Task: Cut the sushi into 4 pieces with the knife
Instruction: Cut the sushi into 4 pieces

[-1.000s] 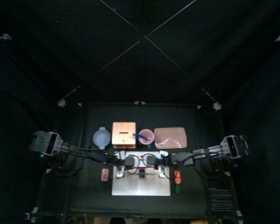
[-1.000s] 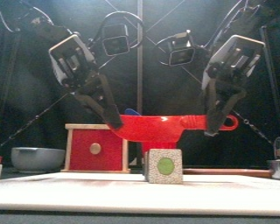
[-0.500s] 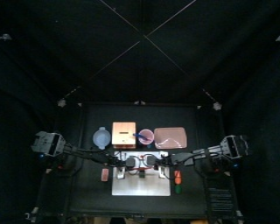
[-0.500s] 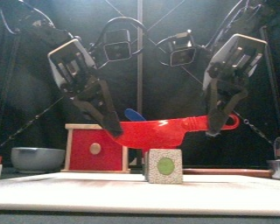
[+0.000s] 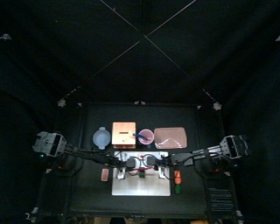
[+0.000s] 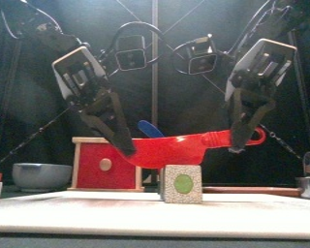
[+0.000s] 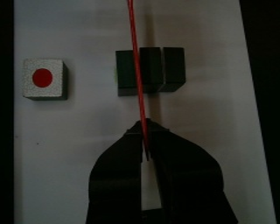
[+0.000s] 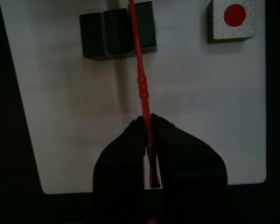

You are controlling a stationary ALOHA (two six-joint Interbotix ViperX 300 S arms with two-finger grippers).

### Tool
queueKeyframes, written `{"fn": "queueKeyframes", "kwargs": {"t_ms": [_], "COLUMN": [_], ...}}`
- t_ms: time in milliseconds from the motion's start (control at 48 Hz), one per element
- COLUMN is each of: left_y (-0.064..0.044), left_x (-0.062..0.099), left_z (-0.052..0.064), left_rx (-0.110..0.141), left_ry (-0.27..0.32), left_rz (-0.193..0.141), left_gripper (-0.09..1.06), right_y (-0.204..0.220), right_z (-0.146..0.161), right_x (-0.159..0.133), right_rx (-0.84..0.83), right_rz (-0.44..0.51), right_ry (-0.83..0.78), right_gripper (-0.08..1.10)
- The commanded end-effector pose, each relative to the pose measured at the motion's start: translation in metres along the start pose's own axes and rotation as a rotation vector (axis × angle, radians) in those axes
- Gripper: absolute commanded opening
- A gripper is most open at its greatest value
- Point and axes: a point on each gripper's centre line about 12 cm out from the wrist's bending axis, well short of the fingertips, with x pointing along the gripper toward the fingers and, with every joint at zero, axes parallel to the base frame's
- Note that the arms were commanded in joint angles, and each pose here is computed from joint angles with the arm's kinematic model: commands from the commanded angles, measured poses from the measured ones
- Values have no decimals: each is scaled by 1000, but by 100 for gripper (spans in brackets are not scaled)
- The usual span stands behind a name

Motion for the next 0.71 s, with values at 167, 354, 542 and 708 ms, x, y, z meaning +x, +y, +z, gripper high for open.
{"fn": "queueKeyframes", "kwargs": {"t_ms": [167,354,542,708], "left_y": [-9,-8,-5,-6], "left_x": [1,5,6,5], "left_z": [-7,-9,-10,-9], "left_rx": [19,19,29,35], "left_ry": [37,48,52,47], "left_rz": [-13,-12,-5,-4], "left_gripper": [45,45,45,45], "right_y": [0,-1,-4,-4], "right_z": [-4,-9,-11,-11], "right_x": [0,7,8,8], "right_rx": [9,8,6,4], "right_rz": [1,-2,-9,-10], "right_ry": [3,19,22,23], "right_gripper": [15,15,15,15]}}
